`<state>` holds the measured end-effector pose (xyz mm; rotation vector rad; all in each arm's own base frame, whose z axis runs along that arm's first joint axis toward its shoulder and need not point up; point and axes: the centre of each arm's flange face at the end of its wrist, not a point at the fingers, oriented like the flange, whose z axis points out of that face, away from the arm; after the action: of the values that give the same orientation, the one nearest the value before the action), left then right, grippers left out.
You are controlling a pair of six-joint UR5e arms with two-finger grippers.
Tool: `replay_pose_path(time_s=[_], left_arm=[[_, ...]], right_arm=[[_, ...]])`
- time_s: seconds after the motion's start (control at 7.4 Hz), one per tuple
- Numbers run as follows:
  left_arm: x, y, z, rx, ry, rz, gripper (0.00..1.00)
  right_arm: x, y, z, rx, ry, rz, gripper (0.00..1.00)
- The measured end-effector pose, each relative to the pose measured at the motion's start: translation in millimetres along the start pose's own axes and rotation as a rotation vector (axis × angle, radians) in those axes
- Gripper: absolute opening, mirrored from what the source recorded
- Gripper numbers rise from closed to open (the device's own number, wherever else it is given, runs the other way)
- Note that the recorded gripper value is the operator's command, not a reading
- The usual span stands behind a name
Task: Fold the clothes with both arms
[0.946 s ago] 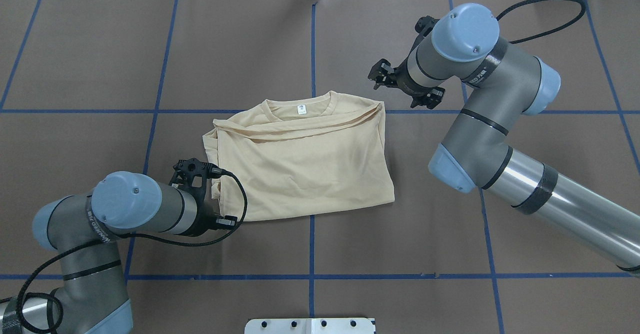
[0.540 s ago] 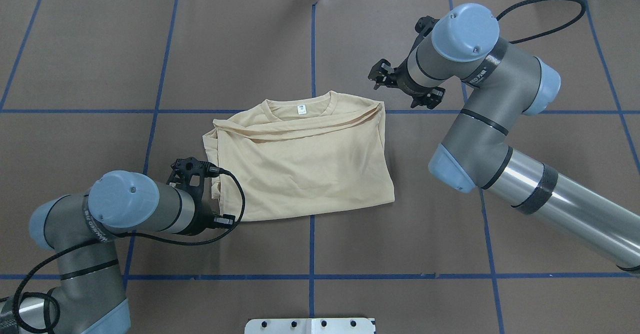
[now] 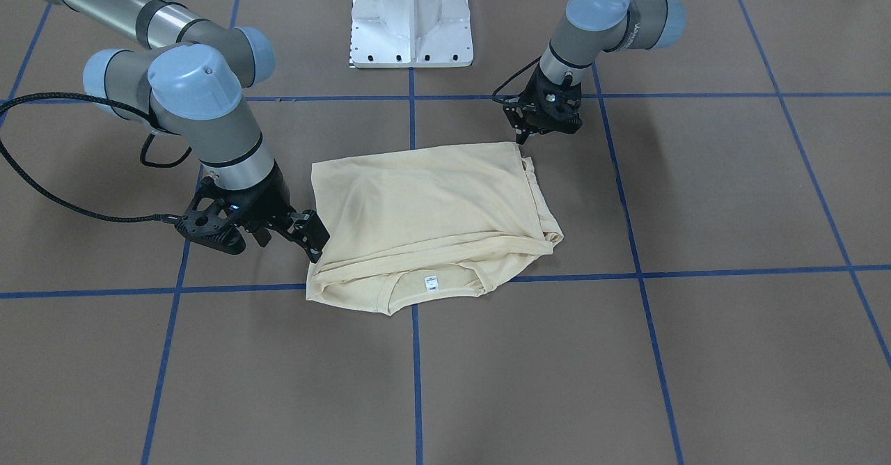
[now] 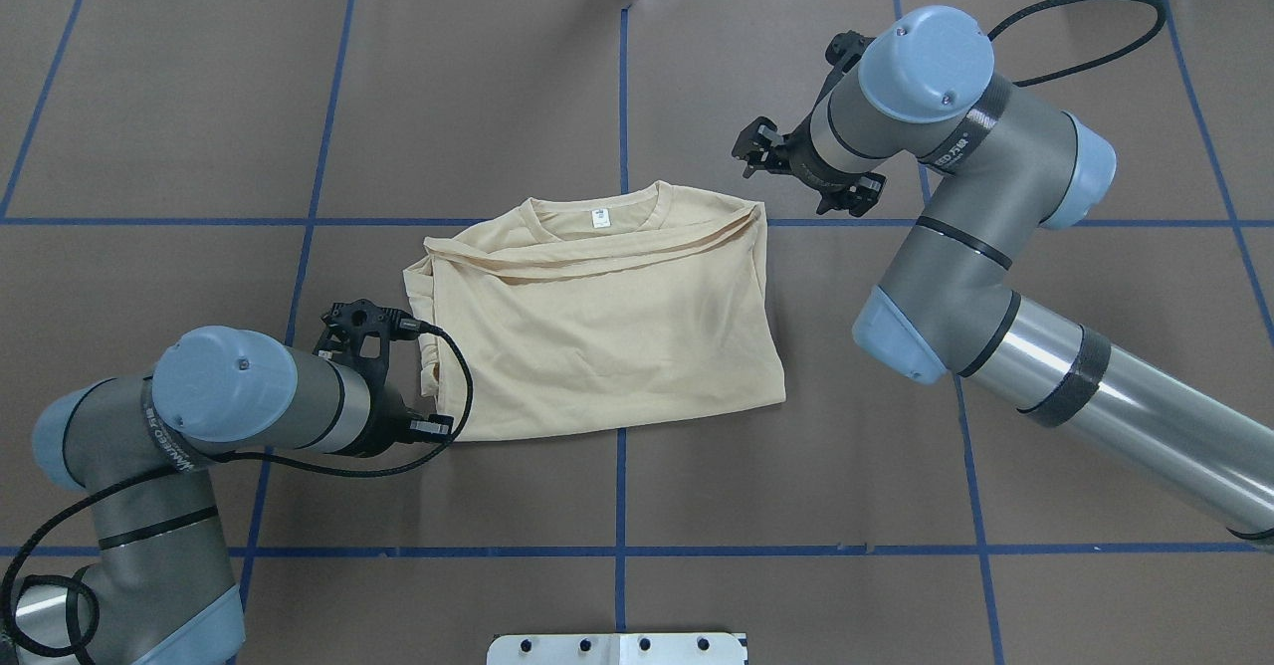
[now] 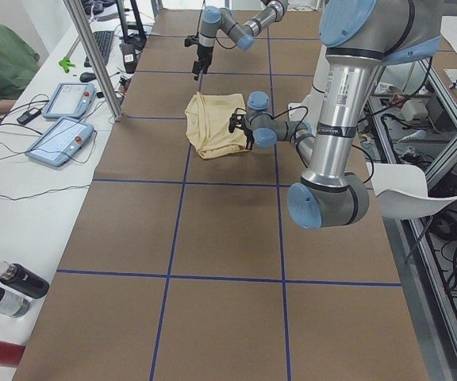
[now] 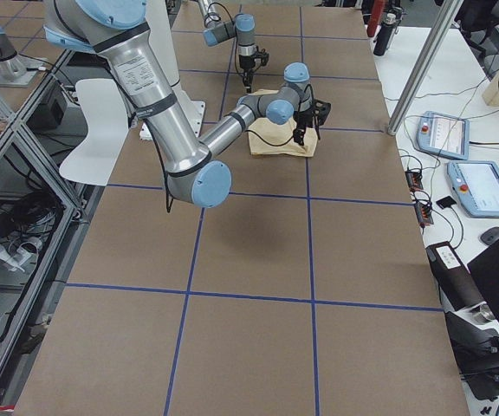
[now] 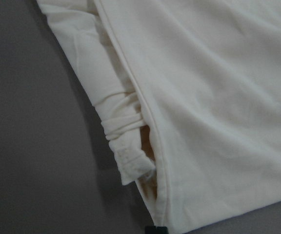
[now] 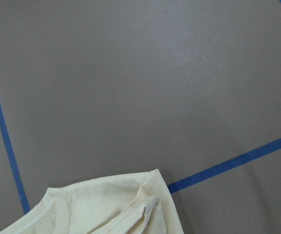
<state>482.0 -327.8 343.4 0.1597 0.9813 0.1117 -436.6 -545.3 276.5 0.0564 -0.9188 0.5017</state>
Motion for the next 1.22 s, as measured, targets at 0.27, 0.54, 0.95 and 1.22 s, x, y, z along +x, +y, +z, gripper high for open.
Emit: replay_pose_path(time_s=[0.27, 0.54, 0.95, 1.22], left_arm=[[-0.5, 0.9, 3.9, -0.006, -0.010, -0.004, 0.99], [3.0, 1.0, 5.4, -0.008, -0.008, -0.008, 0.94], [20.2, -4.3, 4.6, -0.016, -0.018, -0.014, 0.68], [28.8, -7.1, 5.1, -0.022, -0.029, -0.016, 0.67]], right_arm=[[0.0, 0.2, 0.3, 0.000, 0.001, 0.000, 1.00], [0.0, 0.1, 0.4, 0.000, 0.001, 0.000, 1.00], [-1.1, 0.8, -0.9, 0.000, -0.003, 0.003, 1.00], [-0.8, 1.3, -1.9, 0.000, -0.004, 0.002, 1.00]])
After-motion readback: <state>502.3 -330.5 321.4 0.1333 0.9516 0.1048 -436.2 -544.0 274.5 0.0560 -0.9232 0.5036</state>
